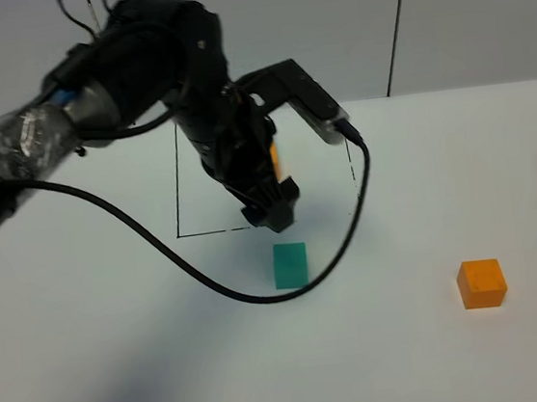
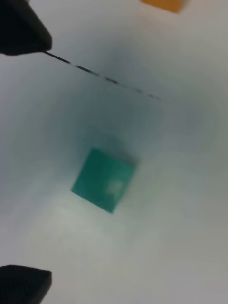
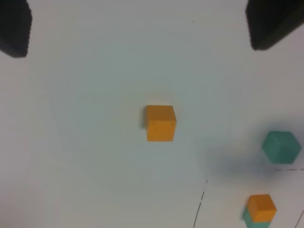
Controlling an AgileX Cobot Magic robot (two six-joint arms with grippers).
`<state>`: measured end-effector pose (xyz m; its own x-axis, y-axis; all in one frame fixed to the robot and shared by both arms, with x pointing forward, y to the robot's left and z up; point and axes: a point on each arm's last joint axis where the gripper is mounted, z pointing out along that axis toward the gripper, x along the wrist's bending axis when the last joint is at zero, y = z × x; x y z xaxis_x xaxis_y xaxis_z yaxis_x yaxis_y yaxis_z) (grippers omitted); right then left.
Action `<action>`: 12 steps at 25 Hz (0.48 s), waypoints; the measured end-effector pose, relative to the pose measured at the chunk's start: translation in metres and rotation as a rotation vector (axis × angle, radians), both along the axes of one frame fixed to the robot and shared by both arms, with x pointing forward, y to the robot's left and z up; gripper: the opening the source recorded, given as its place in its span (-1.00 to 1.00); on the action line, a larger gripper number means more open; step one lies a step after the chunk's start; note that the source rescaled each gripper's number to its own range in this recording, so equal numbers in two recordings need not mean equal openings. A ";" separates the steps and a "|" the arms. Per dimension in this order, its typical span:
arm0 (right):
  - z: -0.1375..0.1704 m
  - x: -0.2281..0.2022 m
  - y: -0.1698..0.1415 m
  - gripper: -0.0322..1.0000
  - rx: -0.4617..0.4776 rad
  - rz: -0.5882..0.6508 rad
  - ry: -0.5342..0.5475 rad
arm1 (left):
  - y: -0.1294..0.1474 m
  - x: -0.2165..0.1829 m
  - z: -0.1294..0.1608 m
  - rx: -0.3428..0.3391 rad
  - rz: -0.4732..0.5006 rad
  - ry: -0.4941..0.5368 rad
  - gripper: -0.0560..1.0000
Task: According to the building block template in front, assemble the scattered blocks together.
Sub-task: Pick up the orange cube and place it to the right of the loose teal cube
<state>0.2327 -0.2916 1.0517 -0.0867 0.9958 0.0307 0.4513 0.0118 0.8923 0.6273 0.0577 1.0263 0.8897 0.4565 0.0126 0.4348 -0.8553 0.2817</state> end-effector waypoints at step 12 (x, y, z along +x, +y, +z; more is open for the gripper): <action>0.000 0.000 0.000 0.62 0.000 0.000 0.000 | 0.172 -0.027 0.027 -0.049 0.510 -0.060 0.92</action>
<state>0.2327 -0.2916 1.0517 -0.0867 0.9958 0.0307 0.4513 0.0118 0.8923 0.6002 0.2297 1.0530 0.5518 0.8336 0.0249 0.7751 -0.5236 0.3536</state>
